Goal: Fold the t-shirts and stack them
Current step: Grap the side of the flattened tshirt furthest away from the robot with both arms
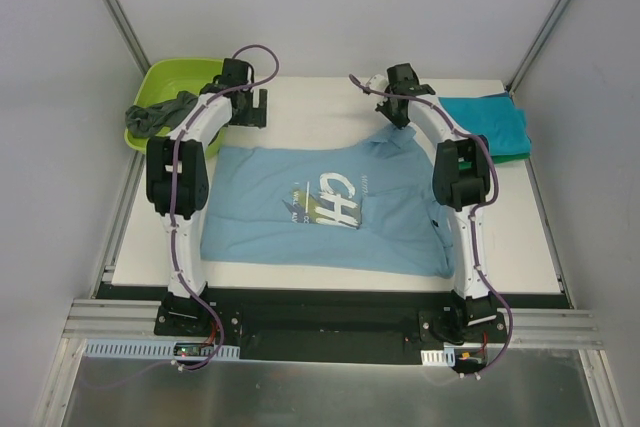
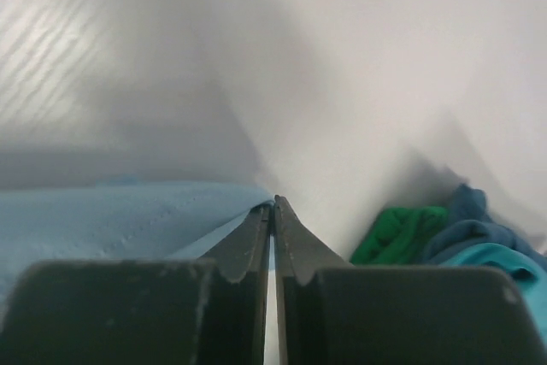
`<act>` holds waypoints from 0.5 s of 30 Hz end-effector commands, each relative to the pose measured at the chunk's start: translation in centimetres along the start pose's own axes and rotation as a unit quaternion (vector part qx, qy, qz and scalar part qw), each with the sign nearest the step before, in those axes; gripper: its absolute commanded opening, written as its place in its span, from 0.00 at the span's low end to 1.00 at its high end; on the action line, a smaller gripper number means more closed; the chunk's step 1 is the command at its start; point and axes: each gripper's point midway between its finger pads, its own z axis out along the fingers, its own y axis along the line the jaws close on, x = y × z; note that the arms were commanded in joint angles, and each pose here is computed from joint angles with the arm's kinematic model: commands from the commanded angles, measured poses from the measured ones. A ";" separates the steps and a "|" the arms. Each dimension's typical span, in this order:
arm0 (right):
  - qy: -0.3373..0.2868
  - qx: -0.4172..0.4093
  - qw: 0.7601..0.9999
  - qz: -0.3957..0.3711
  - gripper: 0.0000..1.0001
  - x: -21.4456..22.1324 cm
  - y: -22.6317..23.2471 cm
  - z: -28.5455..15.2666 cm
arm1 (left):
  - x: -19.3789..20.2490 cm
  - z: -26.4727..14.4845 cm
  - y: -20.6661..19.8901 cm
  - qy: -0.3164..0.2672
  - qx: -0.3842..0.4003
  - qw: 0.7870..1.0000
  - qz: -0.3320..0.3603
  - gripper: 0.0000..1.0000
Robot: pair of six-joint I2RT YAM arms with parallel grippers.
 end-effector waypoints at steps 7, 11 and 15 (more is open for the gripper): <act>-0.049 0.129 0.990 -0.021 0.06 -2.2 -7.7 -4.1 | -1.6 1.5 -0.3 0.004 0.022 0.997 0.072 0.99; -0.042 0.142 0.989 -0.025 0.05 -1.8 -8.5 -3.6 | -1.1 3.0 -1.6 0.013 0.067 0.991 0.112 0.99; -0.050 0.116 0.992 -0.024 0.05 -1.8 -7.4 -3.1 | -1.7 4.7 -1.6 0.014 0.054 0.994 0.094 0.99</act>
